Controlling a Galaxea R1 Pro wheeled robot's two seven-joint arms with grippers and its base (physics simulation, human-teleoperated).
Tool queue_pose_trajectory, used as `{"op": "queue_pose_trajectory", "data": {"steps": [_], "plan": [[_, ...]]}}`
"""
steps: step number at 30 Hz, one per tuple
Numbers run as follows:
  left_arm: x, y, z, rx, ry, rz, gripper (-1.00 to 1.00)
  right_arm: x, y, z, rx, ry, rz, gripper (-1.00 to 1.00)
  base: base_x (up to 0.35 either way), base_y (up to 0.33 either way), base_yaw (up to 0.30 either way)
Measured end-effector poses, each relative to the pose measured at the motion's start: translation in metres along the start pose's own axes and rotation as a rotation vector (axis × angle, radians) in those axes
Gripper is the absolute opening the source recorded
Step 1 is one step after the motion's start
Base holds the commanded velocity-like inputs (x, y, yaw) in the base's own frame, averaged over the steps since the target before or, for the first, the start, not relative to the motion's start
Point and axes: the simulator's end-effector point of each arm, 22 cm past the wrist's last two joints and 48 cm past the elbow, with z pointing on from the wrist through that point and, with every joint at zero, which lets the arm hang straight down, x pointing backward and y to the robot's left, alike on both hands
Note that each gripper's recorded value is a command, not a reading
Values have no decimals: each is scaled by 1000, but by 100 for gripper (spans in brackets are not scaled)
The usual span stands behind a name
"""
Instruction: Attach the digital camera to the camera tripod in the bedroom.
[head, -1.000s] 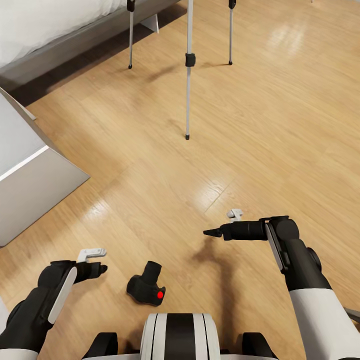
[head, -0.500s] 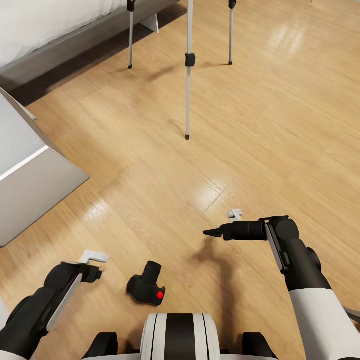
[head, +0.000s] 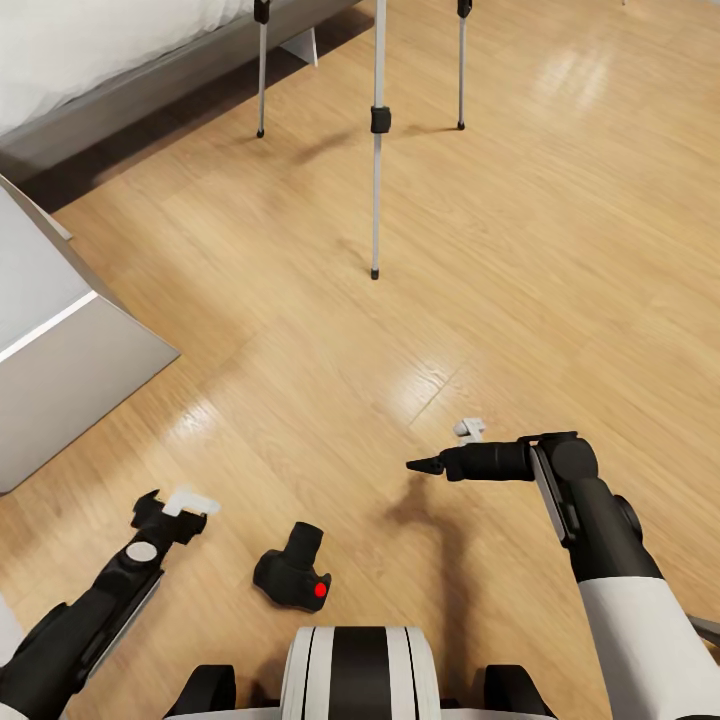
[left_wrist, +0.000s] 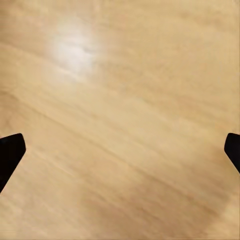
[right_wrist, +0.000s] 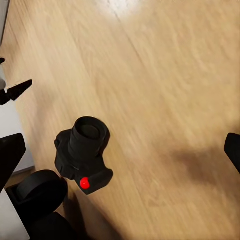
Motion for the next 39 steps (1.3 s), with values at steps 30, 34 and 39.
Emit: {"op": "queue_pose_trajectory", "data": {"steps": [30, 34, 39], "plan": [[46, -67, -9, 520, -112, 355, 100, 1, -1, 1, 7, 2, -1, 100, 0, 0, 0], [31, -104, -33, 671, -304, 452, 100, 1, -1, 0, 8, 2, -1, 100, 0, 0, 0], [34, -115, -43, 731, -353, 528, 100, 1, -1, 1, 8, 2, -1, 100, 0, 0, 0]]}}
